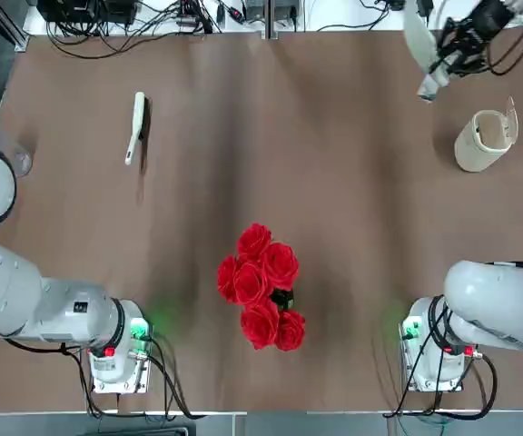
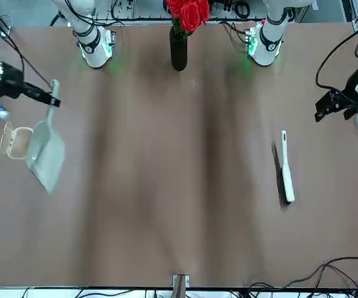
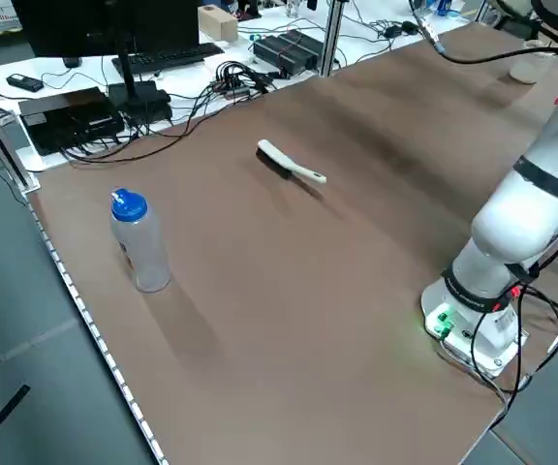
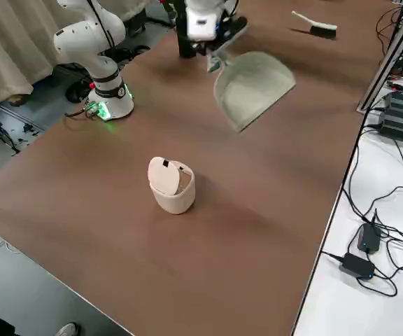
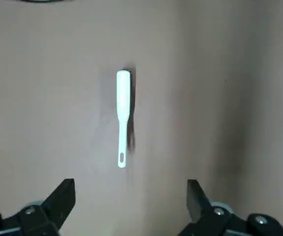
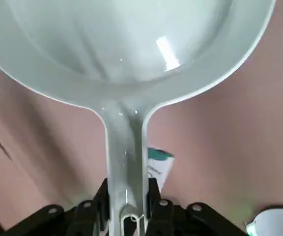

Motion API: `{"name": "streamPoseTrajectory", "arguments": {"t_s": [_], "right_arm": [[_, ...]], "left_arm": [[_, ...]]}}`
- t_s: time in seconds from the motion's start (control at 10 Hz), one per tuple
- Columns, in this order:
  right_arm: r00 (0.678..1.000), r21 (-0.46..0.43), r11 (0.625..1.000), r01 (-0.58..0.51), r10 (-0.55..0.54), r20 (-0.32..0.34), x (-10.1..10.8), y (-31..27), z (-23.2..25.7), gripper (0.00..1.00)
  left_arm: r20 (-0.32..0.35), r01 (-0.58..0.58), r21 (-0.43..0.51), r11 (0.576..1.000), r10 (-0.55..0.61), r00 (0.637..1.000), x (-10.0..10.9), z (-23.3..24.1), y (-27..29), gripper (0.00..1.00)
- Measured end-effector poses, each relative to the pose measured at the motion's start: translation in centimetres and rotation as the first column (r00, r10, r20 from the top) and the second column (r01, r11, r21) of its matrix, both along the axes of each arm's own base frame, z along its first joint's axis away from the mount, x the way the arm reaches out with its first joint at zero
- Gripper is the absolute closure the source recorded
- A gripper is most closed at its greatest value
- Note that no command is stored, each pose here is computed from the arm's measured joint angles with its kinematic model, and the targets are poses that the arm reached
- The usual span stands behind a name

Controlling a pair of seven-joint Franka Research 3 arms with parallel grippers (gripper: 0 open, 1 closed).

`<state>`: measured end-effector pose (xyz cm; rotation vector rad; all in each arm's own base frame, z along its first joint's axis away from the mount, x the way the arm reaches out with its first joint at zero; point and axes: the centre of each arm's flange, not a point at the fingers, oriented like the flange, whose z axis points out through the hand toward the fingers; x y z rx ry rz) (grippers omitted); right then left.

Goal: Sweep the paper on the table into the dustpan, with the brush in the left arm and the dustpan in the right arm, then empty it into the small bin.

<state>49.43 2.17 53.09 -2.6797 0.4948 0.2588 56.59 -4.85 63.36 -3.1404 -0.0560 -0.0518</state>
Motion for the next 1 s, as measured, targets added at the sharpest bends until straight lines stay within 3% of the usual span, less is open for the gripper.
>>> {"name": "streamPoseTrajectory", "arguments": {"t_s": [0.3, 0.5, 0.7, 1.0], "right_arm": [[0.975, -0.105, 0.977, -0.187, 0.198, 0.101, 0.4, 7.8, -0.3, 0.67], [0.900, -0.217, 0.904, -0.369, 0.405, 0.158, -0.3, 13.7, -0.7, 0.67], [0.761, -0.321, 0.771, -0.551, 0.622, 0.187, -1.2, 17.9, -1.2, 0.67], [0.471, -0.439, 0.488, -0.754, 0.868, 0.156, -0.5, 20.0, -3.9, 0.67]], "left_arm": [[0.016, 0.010, -0.001, 1.000, -0.010, 1.000, -0.2, 0.8, -0.6, 0.00], [0.021, 0.007, -0.001, 1.000, -0.007, 1.000, -0.4, 1.1, -0.3, 0.00], [0.019, 0.008, -0.001, 1.000, -0.008, 1.000, -0.3, 1.0, -0.4, 0.00], [0.012, 0.011, -0.001, 1.000, -0.011, 1.000, -0.3, 0.8, -0.6, 0.00]]}}
